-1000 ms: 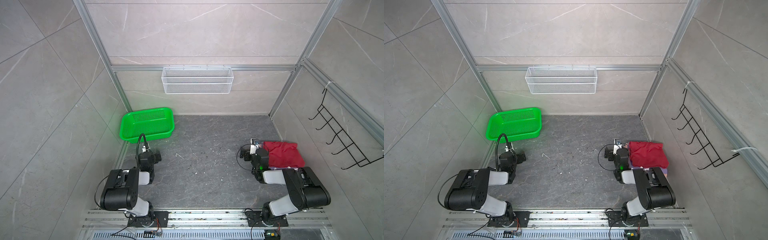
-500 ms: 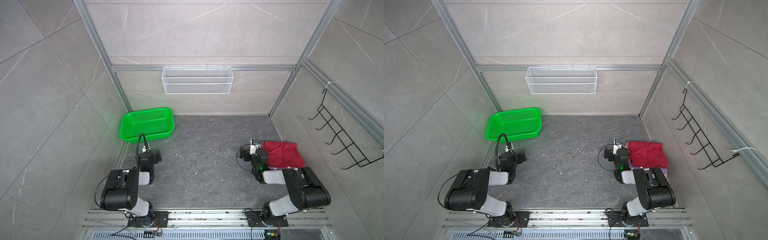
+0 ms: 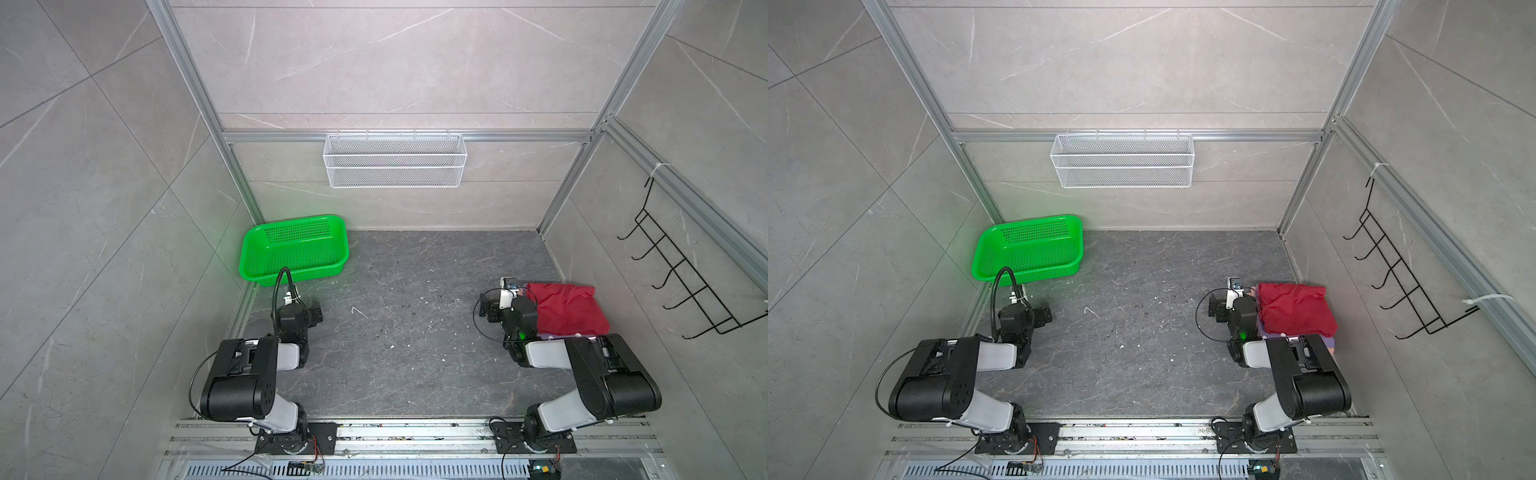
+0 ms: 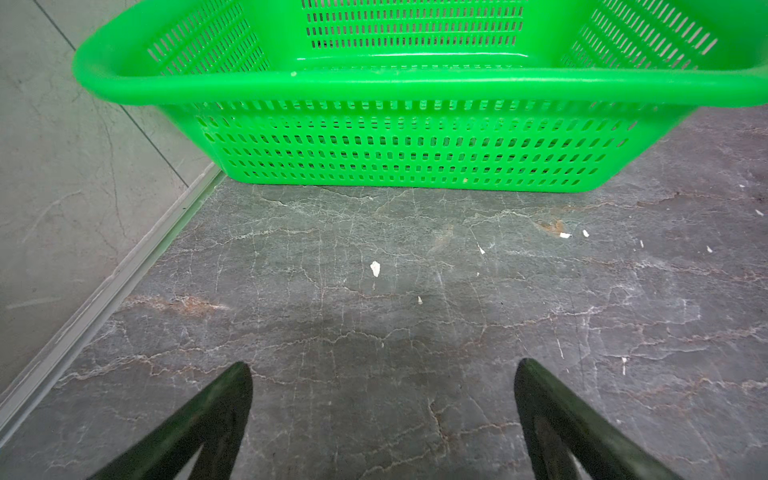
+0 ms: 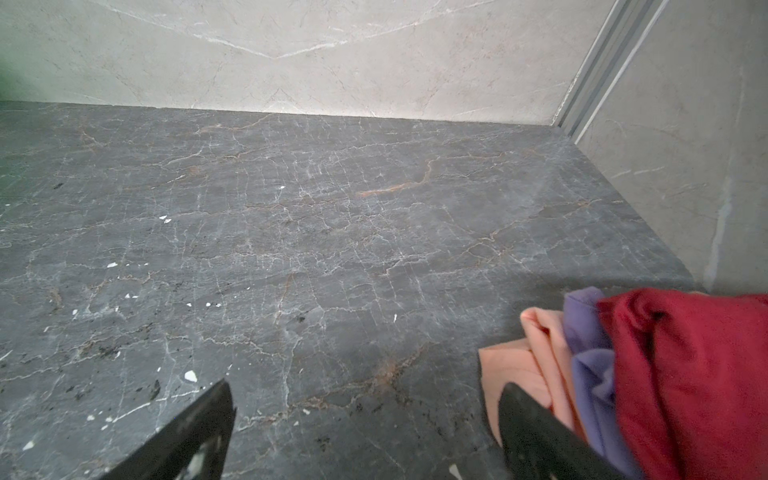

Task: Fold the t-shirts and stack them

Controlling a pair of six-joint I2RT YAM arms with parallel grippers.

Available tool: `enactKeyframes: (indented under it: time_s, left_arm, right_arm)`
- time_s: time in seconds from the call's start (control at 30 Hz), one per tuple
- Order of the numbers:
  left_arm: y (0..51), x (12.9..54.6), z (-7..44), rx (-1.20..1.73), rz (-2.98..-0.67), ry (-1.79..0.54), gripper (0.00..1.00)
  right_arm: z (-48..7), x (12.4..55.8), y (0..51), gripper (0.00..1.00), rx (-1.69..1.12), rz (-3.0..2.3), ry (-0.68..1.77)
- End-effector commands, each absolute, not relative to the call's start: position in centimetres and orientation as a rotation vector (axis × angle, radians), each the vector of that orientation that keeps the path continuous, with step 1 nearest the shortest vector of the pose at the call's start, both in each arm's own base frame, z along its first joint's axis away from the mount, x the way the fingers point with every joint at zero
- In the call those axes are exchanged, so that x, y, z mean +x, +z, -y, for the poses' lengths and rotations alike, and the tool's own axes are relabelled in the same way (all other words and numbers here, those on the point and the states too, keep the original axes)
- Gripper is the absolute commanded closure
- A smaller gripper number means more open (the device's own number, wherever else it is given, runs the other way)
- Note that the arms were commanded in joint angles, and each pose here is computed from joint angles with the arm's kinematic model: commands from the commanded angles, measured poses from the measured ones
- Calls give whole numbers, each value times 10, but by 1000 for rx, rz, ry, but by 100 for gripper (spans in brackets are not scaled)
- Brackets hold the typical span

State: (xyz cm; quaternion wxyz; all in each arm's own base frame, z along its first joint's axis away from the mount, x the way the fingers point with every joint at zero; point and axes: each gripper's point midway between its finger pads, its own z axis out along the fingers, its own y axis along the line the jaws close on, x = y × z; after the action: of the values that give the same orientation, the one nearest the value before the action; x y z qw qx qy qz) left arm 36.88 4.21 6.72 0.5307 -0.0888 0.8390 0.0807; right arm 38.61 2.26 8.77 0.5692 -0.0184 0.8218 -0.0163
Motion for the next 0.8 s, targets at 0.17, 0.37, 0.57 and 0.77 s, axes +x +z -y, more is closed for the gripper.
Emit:
enactKeyframes:
  time_s: [0.17, 0.37, 0.57, 0.77]
  left_arm:
    - [88, 379, -44, -202, -1934, 198, 0]
    - [88, 379, -44, -203, -1934, 198, 0]
    - [88, 380, -44, -204, -1933, 197, 0]
    - [87, 379, -44, -204, -1935, 198, 0]
  right_arm:
    - [-26, 389, 92, 0, -46, -1924, -22]
    - [-25, 389, 92, 0, -46, -1927, -22]
    - [-26, 390, 91, 0, -41, -1930, -20]
    - [-25, 390, 91, 1, -42, -1930, -21]
